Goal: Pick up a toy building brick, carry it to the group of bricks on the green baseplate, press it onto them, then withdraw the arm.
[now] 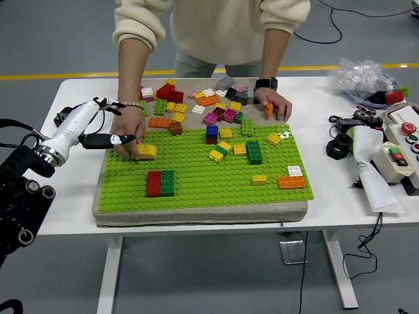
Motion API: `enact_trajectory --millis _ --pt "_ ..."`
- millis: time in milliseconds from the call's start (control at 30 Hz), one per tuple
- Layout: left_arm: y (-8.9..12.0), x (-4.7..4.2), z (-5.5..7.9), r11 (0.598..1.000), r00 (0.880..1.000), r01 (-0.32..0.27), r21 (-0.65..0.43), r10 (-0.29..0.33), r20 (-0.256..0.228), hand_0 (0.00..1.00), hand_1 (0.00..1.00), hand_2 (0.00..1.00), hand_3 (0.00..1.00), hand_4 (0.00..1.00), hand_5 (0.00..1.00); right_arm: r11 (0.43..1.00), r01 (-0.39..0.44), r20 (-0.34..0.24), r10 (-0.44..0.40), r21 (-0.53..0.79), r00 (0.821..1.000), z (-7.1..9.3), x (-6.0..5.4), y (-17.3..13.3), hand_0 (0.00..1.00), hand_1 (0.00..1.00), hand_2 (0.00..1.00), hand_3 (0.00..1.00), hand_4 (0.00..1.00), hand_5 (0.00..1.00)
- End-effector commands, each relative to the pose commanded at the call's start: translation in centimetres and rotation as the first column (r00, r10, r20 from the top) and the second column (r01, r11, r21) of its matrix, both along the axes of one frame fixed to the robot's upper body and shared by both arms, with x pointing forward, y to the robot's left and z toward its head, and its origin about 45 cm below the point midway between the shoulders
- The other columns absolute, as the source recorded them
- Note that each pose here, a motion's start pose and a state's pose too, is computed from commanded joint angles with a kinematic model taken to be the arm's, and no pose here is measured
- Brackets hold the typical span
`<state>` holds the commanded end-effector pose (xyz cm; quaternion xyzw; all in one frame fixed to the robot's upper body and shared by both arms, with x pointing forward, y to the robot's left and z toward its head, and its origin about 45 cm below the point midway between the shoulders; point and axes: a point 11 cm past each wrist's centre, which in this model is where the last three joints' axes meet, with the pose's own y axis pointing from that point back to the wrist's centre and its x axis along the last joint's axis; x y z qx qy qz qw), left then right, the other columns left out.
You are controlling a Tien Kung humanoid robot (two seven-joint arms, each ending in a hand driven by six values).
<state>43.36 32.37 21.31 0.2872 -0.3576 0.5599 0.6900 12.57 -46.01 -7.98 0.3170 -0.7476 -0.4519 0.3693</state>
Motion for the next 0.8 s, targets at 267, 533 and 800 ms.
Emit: enact_trajectory --millis 267,533,800 --pt "1.2 -0.02 -0.6 1.000 0.999 -0.020 0.019 0.020 -0.026 0.998 0.776 0.651 0.780 0.985 0.379 1.000 0.008 -0.001 -0.008 0.001 1.000 0.0 -0.1 -0.1 0.789 0.702 0.749 0.712 0.906 0.552" --pt "1.6 0.12 -1.5 0.999 0.998 -0.022 0.029 0.024 -0.064 0.998 0.775 0.651 0.791 0.986 0.355 1.000 0.010 0.003 -0.010 0.001 1.000 0.1 0.0 -0.1 0.789 0.702 0.750 0.711 0.906 0.552" --pt "0.0 0.92 -2.9 0.997 0.990 0.036 0.063 -0.027 -0.136 0.998 0.780 0.659 0.812 0.991 0.305 1.000 0.011 0.010 -0.011 -0.001 1.000 0.1 0.3 -0.1 0.790 0.701 0.749 0.711 0.906 0.553"
